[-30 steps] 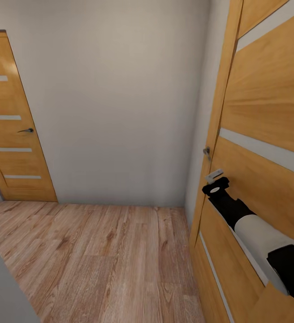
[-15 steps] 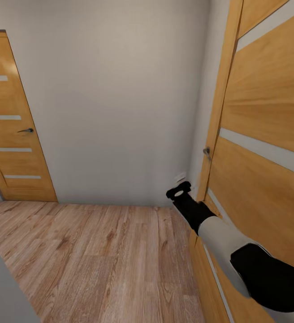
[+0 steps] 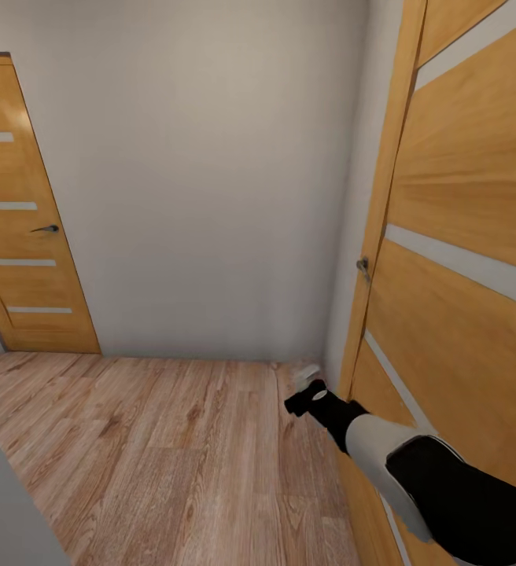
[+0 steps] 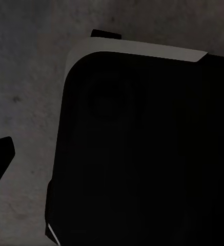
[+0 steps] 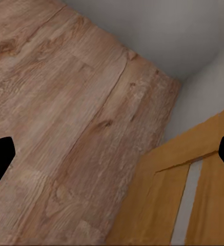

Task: Move the two storage containers from the living room to the garage. In the garage, place one container on the floor and stack the other container on top of it (either order is fine).

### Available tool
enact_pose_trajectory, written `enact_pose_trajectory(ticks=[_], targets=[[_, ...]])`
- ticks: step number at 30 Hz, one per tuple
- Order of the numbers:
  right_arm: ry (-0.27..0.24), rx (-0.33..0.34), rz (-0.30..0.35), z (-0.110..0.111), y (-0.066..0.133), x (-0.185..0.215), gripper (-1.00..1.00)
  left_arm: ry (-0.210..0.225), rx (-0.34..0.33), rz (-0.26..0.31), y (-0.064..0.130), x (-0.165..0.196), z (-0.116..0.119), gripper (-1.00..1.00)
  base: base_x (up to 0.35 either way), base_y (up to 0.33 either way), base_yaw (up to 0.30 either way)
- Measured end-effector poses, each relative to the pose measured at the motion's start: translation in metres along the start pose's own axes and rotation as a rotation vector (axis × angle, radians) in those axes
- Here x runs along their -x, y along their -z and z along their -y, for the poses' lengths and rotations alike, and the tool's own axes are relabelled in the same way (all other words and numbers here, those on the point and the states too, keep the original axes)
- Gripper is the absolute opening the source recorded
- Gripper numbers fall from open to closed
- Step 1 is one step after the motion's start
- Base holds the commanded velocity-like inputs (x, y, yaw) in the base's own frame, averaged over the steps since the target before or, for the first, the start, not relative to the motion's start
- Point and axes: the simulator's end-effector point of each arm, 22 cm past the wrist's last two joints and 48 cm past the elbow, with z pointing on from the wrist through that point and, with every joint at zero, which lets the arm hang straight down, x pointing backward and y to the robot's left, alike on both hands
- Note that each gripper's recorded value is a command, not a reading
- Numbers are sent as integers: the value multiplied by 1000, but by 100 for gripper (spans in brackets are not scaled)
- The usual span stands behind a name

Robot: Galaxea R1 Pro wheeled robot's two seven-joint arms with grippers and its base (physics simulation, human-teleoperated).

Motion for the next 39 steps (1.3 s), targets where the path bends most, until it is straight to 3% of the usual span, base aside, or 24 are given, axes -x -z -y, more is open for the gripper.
enact_pose_trajectory(ticks=[2, 4, 5, 6, 7, 8, 10, 12, 15, 17, 20, 23, 39], targets=[[-19, 50, -61, -29, -1, -49, 100, 0, 0, 0, 0, 0, 0, 100, 0, 0, 0], [-42, 115, -170, -76, 8, -138, 100, 0, 0, 0, 0, 0, 0, 100, 0, 0, 0], [-46, 125, -194, -83, 11, -158, 100, 0, 0, 0, 0, 0, 0, 100, 0, 0, 0], [-55, 139, -246, -94, 20, -202, 100, 1, 1, 0, 0, 0, 0, 100, 0, 0, 0], [-69, 181, -340, -128, 44, -277, 100, 1, 2, -1, 0, 0, -1, 100, 0, 0, 0], [-78, 196, -379, -142, 60, -318, 100, 1, 1, -1, 0, -1, 0, 100, 0, 0, 0], [-88, 206, -405, -152, 78, -358, 100, 1, 1, -1, 0, -1, 0, 100, 0, 0, 0], [-101, 241, -491, -182, 127, -438, 100, 1, 1, -1, 0, -1, 0, 100, 0, 0, 0], [-98, 243, -545, -183, 155, -481, 100, 1, 1, -2, 0, -1, 0, 100, 0, 0, 0], [-95, 254, -605, -190, 186, -521, 100, 1, 0, -2, 0, -1, 1, 100, 0, 0, 0], [-95, 273, -661, -205, 221, -556, 100, 2, -2, -3, 0, -2, 2, 100, 0, 0, 0], [-94, 281, -690, -212, 239, -572, 100, 2, -3, -3, 0, -2, 3, 100, 0, 0, 0], [-95, 292, -706, -215, 248, -581, 100, 0, -1, -1, 0, -1, 1, 100, 19, 0, 0]])
